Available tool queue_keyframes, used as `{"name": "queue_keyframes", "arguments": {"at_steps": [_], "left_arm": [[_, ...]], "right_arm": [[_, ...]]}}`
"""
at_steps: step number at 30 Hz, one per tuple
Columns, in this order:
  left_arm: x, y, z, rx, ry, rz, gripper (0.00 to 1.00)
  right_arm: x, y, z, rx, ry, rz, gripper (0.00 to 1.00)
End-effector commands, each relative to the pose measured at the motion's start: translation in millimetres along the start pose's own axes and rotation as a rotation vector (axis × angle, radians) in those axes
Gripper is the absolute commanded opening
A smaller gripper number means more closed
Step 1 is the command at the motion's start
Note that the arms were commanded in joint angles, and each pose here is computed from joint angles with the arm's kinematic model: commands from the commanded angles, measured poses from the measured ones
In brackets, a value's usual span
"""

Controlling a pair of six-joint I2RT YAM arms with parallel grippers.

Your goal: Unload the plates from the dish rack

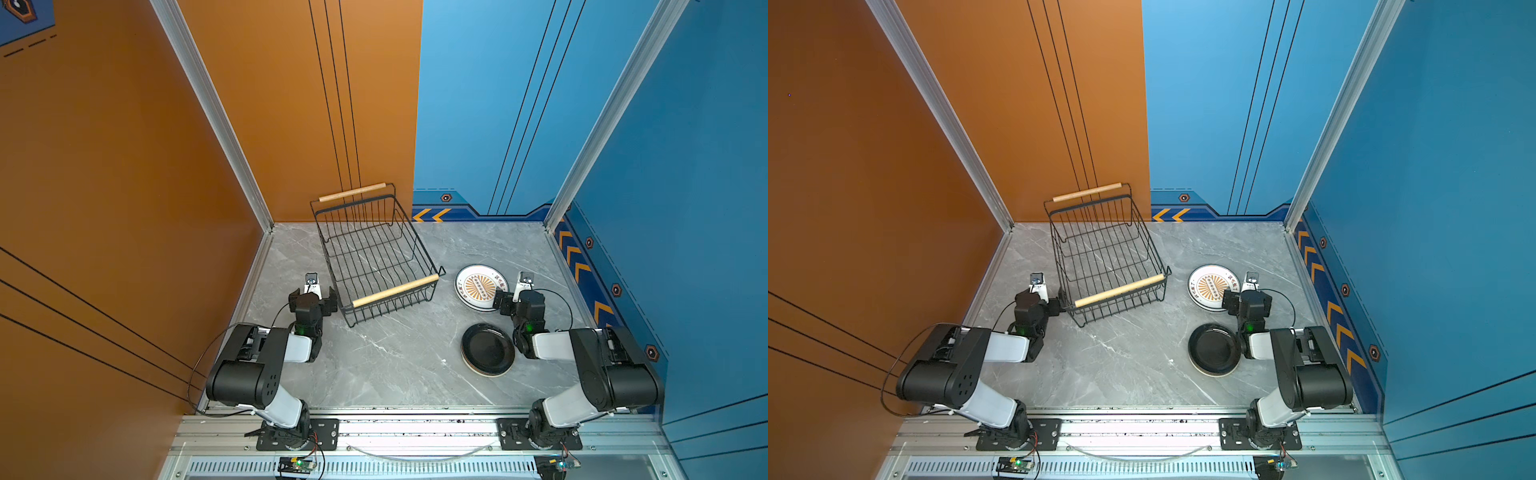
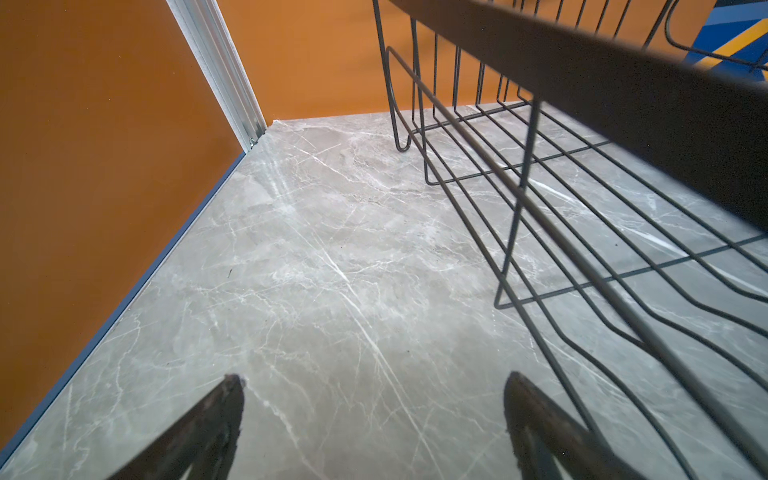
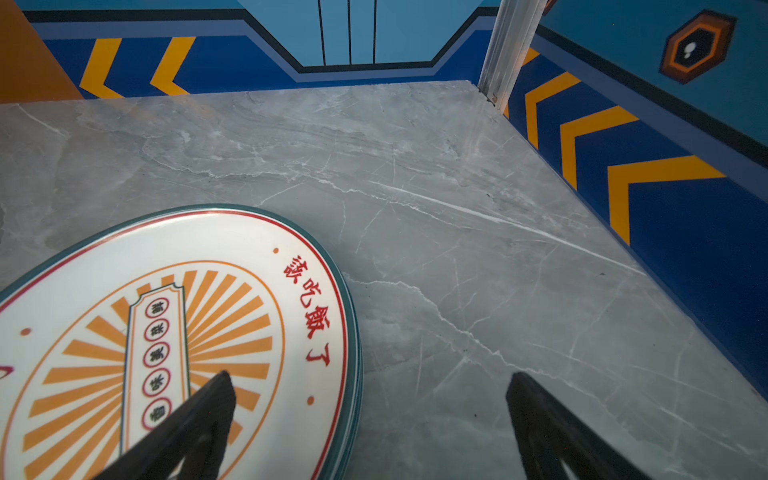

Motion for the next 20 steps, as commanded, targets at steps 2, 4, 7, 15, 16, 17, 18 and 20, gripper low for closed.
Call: {"name": "queue_keyframes", "arguments": {"at_steps": [2,4,7,15,16,17,18,20], "left_arm": [[-4.1,2.9,-0.5,-0.021,-0.013,-0.048,0.98],[-4.1,2.8,-0.5,-0.021,-0.013,-0.049,0.98],[-4.3,2.9,-0.5,-0.021,-0.012,-0.049,0.98],[-5.2,1.9,0.3,-0.027,-0.011,-0.050,0.98],[-4.7,1.7,0.9,-0.030,-0.010,-0.048,0.98],[-4.7,1.4,0.8,-0.031,-0.010,-0.048,0.98],[-4.7,1.2,1.7,-0.039,-0.008,-0.047,0.98],[-4.8,1.2,3.0,-0.050,-0.003,-0.047,0.98]], "right_arm": [[-11.1,2.2,2.4,-0.019,0.011,-0.082,1.00],[-11.4,2.1,2.3,-0.018,0.011,-0.083,1.00],[-11.3,2.3,2.7,-0.016,0.012,-0.084,1.00],[-12.4,-0.4,1.8,-0.029,0.005,-0.073,1.00],[-12.3,-1.0,1.5,-0.036,0.003,-0.070,1.00],[-12.6,-1.3,1.2,-0.037,0.001,-0.070,1.00],[-11.9,-0.9,1.2,-0.035,0.002,-0.070,1.00],[-11.6,0.1,1.6,-0.025,0.005,-0.074,1.00]]}}
Point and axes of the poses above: each gripper's point midway between its finger pads, its own y axis back along the fingers, its own z axis along the line the jaws close on, x = y × z, the point moved 6 cm from there along y, back along the fingers, and after that the axes turned 9 degrees about y, right-handed, at the moved point
